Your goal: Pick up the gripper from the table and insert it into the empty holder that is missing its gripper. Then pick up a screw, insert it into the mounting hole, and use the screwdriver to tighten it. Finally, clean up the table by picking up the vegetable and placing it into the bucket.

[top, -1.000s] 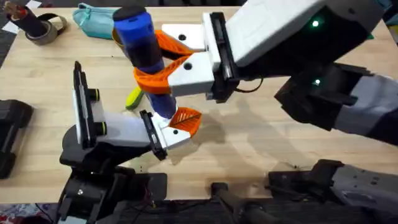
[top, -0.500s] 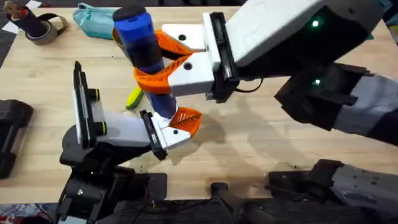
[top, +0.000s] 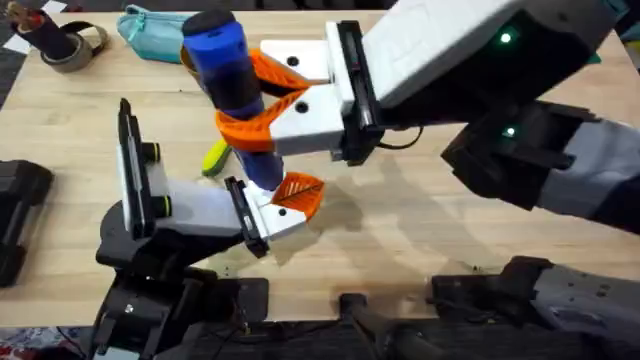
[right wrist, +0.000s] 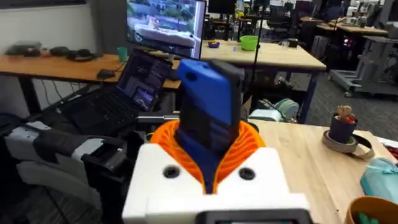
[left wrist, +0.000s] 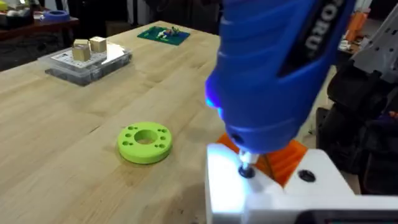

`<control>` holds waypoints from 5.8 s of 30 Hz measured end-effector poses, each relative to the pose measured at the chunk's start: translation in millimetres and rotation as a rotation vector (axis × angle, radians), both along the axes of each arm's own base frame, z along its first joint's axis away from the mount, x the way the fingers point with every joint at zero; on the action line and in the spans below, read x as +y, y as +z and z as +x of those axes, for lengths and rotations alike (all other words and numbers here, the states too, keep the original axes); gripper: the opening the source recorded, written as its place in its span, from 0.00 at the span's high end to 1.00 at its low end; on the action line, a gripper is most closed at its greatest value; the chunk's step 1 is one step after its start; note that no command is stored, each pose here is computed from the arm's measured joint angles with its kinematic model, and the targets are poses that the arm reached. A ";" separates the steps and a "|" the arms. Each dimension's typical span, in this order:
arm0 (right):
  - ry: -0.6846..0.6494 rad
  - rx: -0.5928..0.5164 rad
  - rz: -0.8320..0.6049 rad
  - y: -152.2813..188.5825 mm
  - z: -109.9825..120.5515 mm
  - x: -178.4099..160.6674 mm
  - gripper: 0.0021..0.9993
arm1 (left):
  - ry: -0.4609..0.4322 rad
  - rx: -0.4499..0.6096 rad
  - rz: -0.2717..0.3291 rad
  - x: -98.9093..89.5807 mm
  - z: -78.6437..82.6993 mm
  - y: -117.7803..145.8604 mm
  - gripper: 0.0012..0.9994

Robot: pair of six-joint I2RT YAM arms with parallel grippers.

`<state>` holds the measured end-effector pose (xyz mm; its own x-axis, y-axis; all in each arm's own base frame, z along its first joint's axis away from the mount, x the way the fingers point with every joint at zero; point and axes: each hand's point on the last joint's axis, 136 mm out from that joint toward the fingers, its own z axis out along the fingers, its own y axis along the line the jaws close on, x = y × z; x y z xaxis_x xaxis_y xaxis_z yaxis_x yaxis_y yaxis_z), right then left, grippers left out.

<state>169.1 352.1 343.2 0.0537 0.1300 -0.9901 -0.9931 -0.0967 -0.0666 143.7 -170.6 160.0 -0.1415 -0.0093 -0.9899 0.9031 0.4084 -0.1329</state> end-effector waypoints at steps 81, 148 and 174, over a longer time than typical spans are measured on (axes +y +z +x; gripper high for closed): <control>-0.526 0.209 -1.912 -290.8 211.4 -289.4 0.96 | 0.054 -0.006 0.004 4.0 8.4 0.2 1.00; -1.451 0.653 -1.012 -76.3 41.3 -325.7 0.00 | 0.847 0.812 0.580 198.1 123.7 22.2 0.01; -1.453 0.652 -1.013 -78.2 38.7 -327.0 0.00 | 0.588 1.034 0.786 176.7 133.0 -64.9 0.01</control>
<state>207.7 25.0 265.1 -0.7943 -0.2325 -0.5612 -0.1710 0.9721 -0.1607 276.7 6.1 95.1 -0.9594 0.1751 -0.2209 0.2172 0.9588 -0.1832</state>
